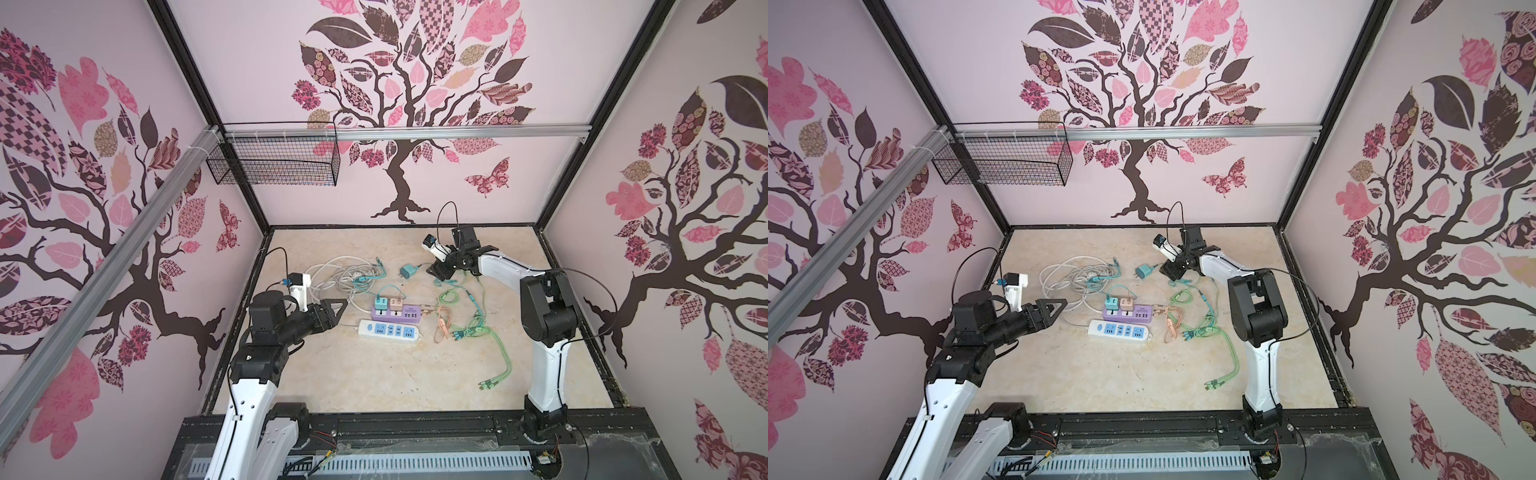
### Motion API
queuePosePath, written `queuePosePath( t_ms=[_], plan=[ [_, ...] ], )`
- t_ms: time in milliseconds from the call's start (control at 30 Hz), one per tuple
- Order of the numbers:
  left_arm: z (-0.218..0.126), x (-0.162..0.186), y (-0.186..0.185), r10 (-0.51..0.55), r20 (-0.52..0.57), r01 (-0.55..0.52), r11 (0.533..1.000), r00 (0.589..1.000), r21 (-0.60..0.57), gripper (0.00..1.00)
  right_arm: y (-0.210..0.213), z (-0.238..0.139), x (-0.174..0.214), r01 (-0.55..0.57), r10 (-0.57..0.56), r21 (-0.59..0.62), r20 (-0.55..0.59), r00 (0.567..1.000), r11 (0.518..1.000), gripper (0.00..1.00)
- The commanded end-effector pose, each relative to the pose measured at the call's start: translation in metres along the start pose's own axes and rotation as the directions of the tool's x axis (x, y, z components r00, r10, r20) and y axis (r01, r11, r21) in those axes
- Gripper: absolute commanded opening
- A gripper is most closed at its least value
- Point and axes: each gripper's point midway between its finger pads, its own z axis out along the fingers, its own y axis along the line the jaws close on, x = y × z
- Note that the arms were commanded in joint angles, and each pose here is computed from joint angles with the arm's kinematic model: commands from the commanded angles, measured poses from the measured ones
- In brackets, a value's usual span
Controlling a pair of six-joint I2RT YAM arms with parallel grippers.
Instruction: Insert the plug
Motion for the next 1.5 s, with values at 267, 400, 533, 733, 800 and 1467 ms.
queuePosePath(
  t_ms=[267,400,533,733,800,1467],
  plan=[
    [-0.003,0.002,-0.001,0.029,0.001,-0.029,1.000,1.000,0.005,0.72,0.006,0.046,-0.005,0.158,-0.159,-0.191,0.009,0.987,0.969,0.70],
    [-0.003,0.001,-0.002,0.038,0.000,-0.038,0.999,0.999,0.009,0.71,0.010,0.057,-0.009,0.189,-0.188,-0.223,0.027,0.982,0.956,0.70],
    [-0.002,0.001,-0.005,0.054,-0.004,-0.054,0.998,0.999,0.020,0.71,0.017,0.072,-0.011,0.243,-0.251,-0.239,-0.003,0.968,0.940,0.70],
    [-0.001,-0.001,-0.006,0.062,-0.008,-0.062,0.998,0.998,0.030,0.71,0.029,0.097,0.000,0.242,-0.266,-0.296,-0.044,0.963,0.924,0.70],
    [-0.002,-0.002,-0.008,0.070,-0.007,-0.070,0.997,0.998,0.036,0.71,0.034,0.103,0.007,0.239,-0.270,-0.314,-0.059,0.961,0.919,0.70],
    [0.000,-0.005,-0.010,0.098,-0.004,-0.098,0.994,0.995,0.048,0.70,0.049,0.107,-0.001,0.235,-0.274,-0.340,-0.072,0.959,0.911,0.53]
  ],
)
